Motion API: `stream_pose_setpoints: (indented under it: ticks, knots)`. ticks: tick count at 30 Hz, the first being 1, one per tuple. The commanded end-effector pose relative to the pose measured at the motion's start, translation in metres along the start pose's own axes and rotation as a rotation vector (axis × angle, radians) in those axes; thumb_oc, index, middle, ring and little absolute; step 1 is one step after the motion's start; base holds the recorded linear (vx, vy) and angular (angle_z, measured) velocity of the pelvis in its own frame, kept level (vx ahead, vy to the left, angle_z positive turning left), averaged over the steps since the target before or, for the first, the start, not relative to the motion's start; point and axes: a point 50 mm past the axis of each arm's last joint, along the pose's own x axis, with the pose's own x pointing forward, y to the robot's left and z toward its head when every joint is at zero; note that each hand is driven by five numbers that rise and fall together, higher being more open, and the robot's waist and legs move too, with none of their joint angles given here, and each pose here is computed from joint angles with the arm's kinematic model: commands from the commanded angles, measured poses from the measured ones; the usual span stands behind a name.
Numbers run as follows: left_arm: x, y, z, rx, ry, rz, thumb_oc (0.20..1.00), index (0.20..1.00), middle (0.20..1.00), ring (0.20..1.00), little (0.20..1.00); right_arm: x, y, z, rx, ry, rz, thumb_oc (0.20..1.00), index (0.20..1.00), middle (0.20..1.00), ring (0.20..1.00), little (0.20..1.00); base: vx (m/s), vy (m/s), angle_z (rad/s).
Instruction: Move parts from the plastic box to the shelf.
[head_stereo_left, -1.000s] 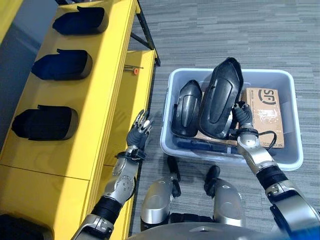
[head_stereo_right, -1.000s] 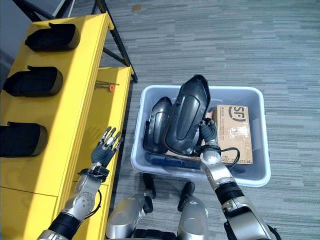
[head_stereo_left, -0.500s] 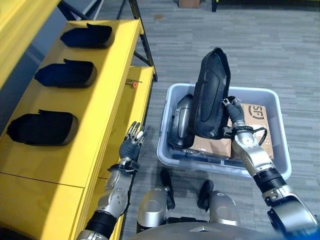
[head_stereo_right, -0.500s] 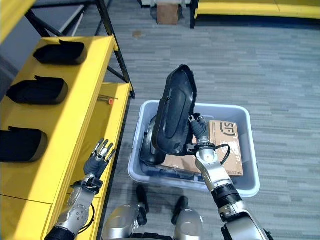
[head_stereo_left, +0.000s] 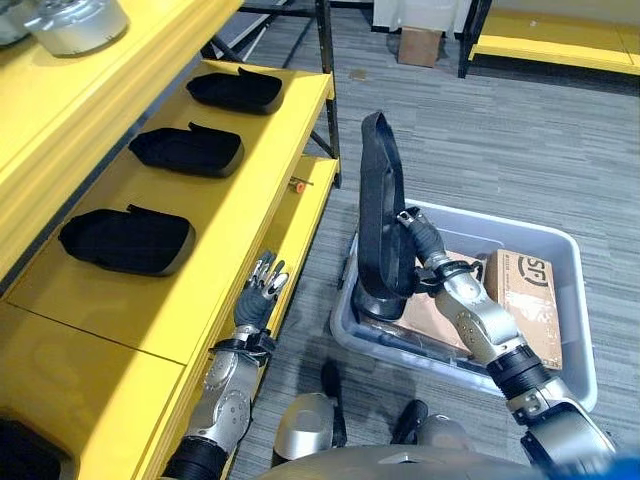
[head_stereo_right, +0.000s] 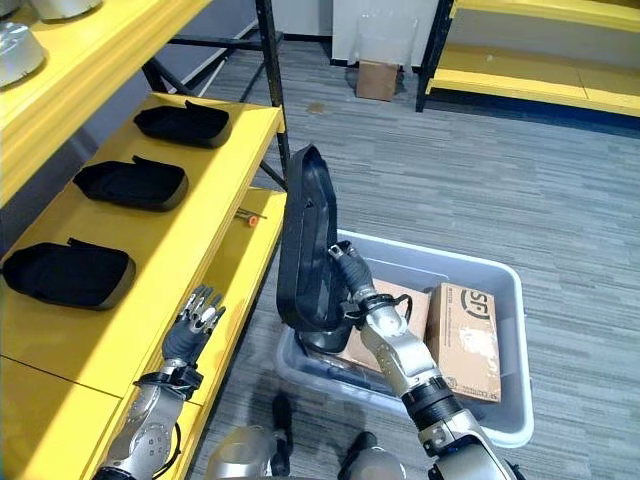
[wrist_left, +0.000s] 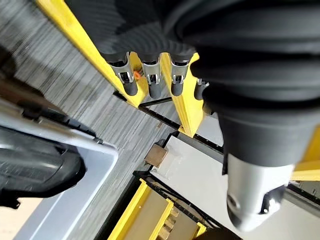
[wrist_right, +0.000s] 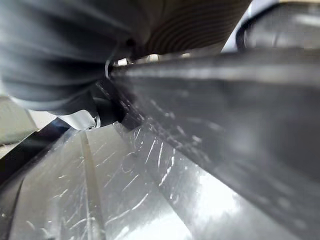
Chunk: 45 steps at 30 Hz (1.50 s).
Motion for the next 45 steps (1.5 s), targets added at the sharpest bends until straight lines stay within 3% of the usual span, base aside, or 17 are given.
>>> stream_pose_setpoints:
  ticks: [1,10,18,23,45]
  knots:
    - [0.008,-0.019,0.026,0.076,-0.109,-0.112,1.0,1.0,1.0,1.0,1.0,0.001,0.017,0.027,0.08,-0.145,0.078,0.2,0.2,0.2,0.2,0.2,-0.08,0.132,0.13]
    - [0.008,-0.032,0.008,0.031,-0.057,-0.179,1.0,1.0,1.0,1.0,1.0,-0.008,0.016,0.015,0.097,-0.116,0.057,0.2,0.2,0.2,0.2,0.2,-0.05,-0.024,0.62]
    - [-0.005,-0.02,-0.003,-0.003,-0.019,-0.126,1.0,1.0,1.0,1.0,1.0,-0.014,0.017,0.008,0.088,-0.11,0.107,0.2,0.2,0.2,0.2,0.2,-0.03,-0.123,0.37]
    - [-0.009,-0.023,-0.011,0.01,0.031,-0.213,1.0,1.0,1.0,1.0,1.0,-0.02,0.012,0.013,0.078,-0.143,0.068,0.2,0.2,0.2,0.2,0.2,-0.16,0.048,1.5]
    - [0.0,-0.023,0.01,0.154,0.015,-0.255,1.0,1.0,1.0,1.0,1.0,-0.013,0.036,0.011,0.096,-0.051,0.235,0.2,0.2,0.2,0.2,0.2,-0.09,0.412,0.38]
